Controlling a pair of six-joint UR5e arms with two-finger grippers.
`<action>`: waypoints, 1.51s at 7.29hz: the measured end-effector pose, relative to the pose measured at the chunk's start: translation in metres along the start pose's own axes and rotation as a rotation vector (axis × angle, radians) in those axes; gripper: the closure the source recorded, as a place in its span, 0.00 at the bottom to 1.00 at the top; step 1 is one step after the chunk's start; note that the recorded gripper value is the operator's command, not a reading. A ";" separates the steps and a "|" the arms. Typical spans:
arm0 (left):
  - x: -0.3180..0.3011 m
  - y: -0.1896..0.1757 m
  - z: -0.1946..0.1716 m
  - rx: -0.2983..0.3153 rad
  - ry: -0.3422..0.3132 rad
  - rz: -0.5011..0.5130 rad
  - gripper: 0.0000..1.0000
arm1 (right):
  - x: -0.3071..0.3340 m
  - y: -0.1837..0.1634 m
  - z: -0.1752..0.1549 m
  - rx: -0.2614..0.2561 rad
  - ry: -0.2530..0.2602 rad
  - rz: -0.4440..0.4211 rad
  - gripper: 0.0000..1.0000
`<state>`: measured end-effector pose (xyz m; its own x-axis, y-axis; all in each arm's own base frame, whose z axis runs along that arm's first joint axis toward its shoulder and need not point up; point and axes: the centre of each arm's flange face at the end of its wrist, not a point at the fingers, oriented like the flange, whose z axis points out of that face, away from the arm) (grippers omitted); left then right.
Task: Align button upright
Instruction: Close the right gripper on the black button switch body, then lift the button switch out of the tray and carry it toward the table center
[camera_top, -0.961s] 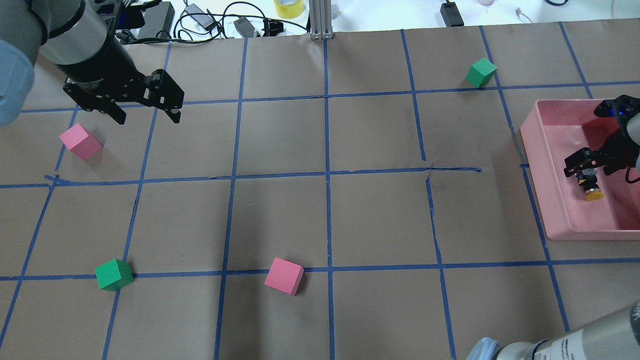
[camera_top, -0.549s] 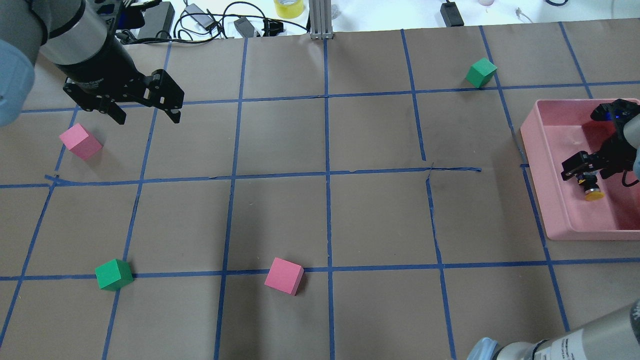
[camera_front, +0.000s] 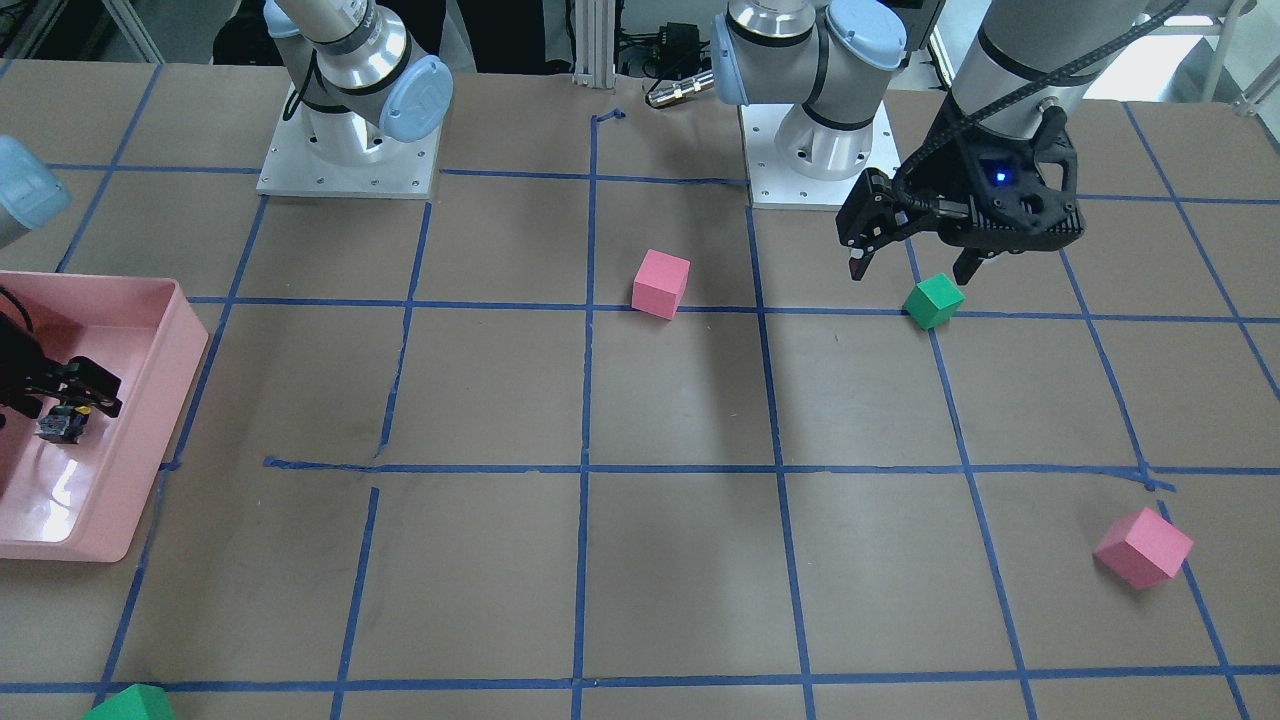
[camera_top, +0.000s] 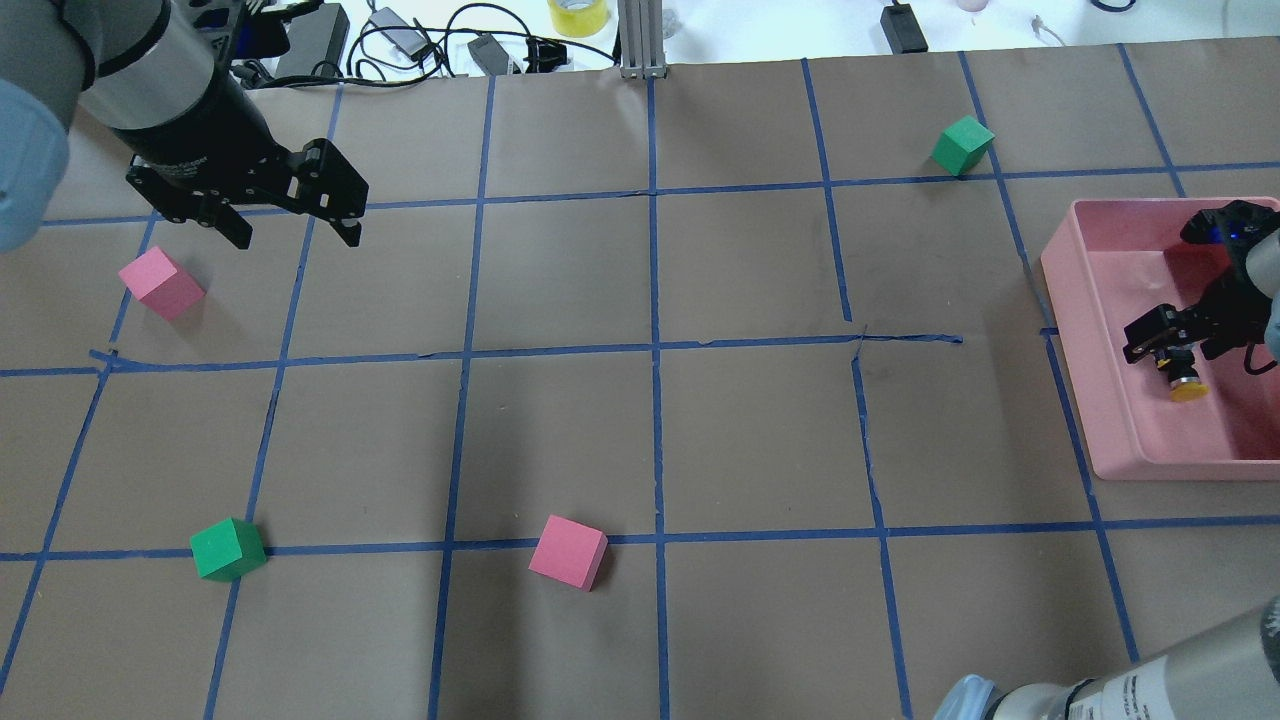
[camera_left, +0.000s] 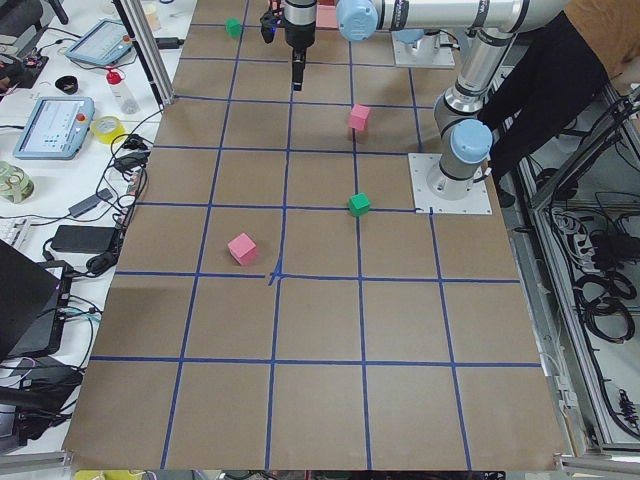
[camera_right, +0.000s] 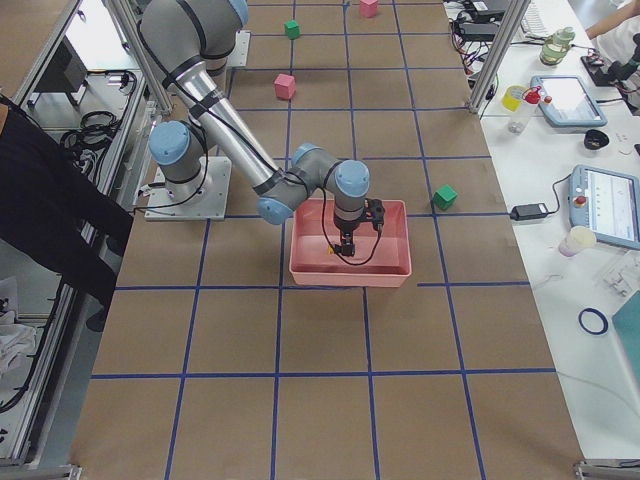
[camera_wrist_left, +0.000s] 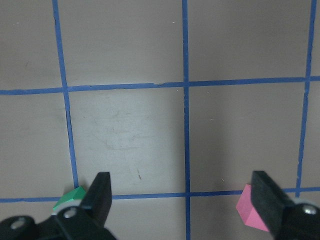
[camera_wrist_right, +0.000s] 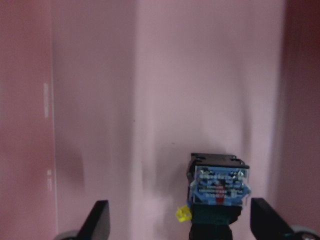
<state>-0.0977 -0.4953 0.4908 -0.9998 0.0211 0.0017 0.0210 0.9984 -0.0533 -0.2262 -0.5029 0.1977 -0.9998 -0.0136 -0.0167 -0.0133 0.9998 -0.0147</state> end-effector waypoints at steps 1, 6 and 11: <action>0.000 0.000 0.000 -0.001 0.000 0.000 0.00 | 0.001 -0.002 0.004 0.006 0.000 0.000 0.00; 0.000 -0.001 0.002 -0.005 0.002 0.000 0.00 | 0.001 0.000 0.011 -0.003 0.005 -0.001 0.87; 0.000 -0.001 0.002 -0.006 0.001 0.002 0.00 | 0.006 -0.006 -0.008 0.014 0.022 -0.005 1.00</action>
<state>-0.0981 -0.4962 0.4884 -0.9997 0.0228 0.0028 0.0227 0.9986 -0.0470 -0.2322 -0.5091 0.2053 -0.9998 -0.0179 0.0058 -0.0181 0.9994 -0.0284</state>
